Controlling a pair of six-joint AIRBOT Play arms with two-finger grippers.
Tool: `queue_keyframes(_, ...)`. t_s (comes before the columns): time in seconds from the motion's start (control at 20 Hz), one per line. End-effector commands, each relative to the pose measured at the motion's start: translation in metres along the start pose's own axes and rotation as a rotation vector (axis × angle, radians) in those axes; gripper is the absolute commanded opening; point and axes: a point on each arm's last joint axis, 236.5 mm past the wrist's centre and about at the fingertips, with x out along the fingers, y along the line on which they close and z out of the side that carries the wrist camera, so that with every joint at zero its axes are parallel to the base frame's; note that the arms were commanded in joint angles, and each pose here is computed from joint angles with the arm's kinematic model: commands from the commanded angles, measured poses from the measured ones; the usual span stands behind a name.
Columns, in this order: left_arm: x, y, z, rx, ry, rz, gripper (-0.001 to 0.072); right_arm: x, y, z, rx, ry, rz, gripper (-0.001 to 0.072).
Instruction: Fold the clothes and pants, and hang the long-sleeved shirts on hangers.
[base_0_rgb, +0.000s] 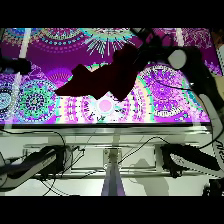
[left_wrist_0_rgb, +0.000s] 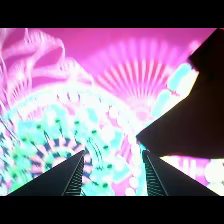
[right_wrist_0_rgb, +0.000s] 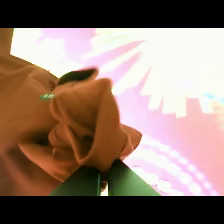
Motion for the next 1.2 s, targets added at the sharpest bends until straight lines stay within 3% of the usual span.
queue_keyframes(0.0, 0.058, -0.019, -0.056, -0.173, 0.186, -0.25, 0.0575, -0.03, -0.027, -0.002, 0.108, -0.005, -0.052, 0.0013)
queue_keyframes(0.05, 0.073, -0.029, -0.069, -0.231, 0.224, -0.314, 0.0645, -0.03, -0.026, -0.008, 0.117, 0.015, -0.042, 0.0012)
queue_keyframes(0.35, 0.137, -0.131, -0.093, -0.415, 0.332, -0.701, 0.0652, -0.021, -0.019, -0.012, 0.137, 0.029, -0.01, 0.0013)
queue_keyframes(0.7, 0.189, -0.206, -0.073, -0.35, 0.241, -0.688, 0.0639, -0.021, -0.019, -0.013, 0.137, 0.03, -0.009, 0.0013)
queue_keyframes(0.8, 0.193, -0.219, -0.07, -0.315, 0.219, -0.67, 0.0509, -0.021, -0.019, -0.013, 0.137, 0.03, -0.009, 0.0013)
queue_keyframes(0.85, 0.196, -0.222, -0.066, -0.307, 0.198, -0.654, 0.0399, -0.021, -0.02, -0.013, 0.137, 0.03, -0.01, 0.0013)
queue_keyframes(0.9, 0.198, -0.222, -0.061, -0.303, 0.176, -0.639, 0.0244, -0.021, -0.021, -0.013, 0.134, 0.033, -0.013, 0.0013)
queue_keyframes(0.95, 0.198, -0.22, -0.052, -0.298, 0.151, -0.633, 0.0041, -0.021, -0.022, -0.014, 0.127, 0.036, -0.02, 0.0013)
queue_keyframes(1.0, 0.195, -0.217, -0.039, -0.292, 0.122, -0.632, 0.001, -0.022, -0.027, -0.017, 0.104, 0.046, -0.043, 0.0013)
queue_keyframes(1.15, 0.156, -0.18, 0.048, -0.284, -0.097, -0.613, 0.0009, -0.036, -0.065, -0.019, 0.147, 0.037, -0.164, 0.0012)
